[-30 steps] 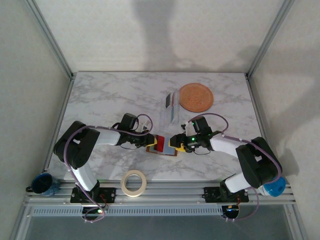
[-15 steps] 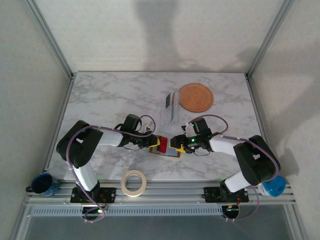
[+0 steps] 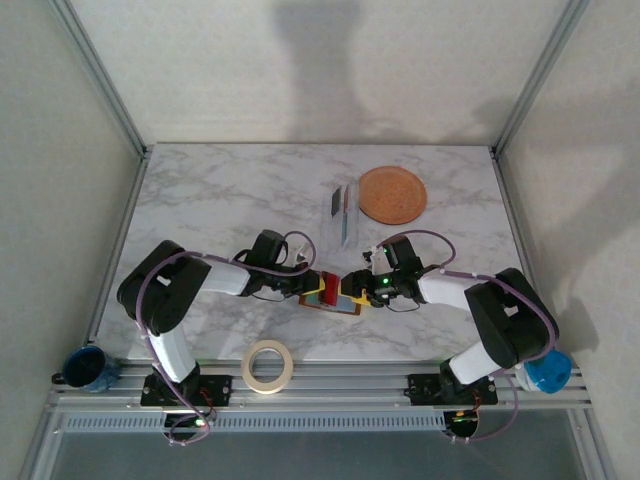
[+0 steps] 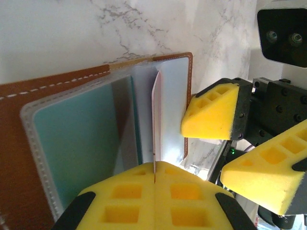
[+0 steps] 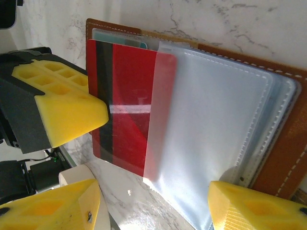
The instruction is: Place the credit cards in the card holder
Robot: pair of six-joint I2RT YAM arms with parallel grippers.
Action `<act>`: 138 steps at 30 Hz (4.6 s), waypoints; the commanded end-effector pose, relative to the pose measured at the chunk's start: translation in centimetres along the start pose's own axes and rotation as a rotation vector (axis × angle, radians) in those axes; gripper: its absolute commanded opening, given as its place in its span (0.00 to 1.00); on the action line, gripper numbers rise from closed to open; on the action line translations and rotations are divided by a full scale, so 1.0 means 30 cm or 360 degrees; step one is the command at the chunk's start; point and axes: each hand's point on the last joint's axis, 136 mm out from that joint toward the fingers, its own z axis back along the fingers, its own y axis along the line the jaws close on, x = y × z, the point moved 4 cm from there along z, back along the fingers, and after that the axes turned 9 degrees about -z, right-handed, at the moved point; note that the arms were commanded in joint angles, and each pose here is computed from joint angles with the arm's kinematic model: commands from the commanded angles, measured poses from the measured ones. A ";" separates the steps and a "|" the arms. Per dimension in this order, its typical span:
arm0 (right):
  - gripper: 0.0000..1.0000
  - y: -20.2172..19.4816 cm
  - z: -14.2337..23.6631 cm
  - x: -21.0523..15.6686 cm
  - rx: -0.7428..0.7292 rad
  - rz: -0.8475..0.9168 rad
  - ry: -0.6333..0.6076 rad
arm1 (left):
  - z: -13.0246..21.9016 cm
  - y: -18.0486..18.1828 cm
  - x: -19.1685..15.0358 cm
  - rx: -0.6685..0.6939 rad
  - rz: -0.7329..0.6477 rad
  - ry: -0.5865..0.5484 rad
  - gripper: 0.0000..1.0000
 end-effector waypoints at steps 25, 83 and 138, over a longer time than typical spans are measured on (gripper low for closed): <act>0.67 -0.018 0.015 -0.003 -0.0031 -0.0010 -0.0055 | -0.080 -0.001 -0.042 0.0202 -0.0015 0.0033 0.16; 0.99 0.118 -0.218 0.046 -0.1416 0.0373 -0.0683 | 0.251 0.180 0.027 0.0655 0.0276 -0.0324 0.20; 0.89 0.080 -0.142 -0.006 -0.1315 0.0067 -0.0618 | 0.207 0.025 0.049 0.0443 0.0093 -0.0190 0.21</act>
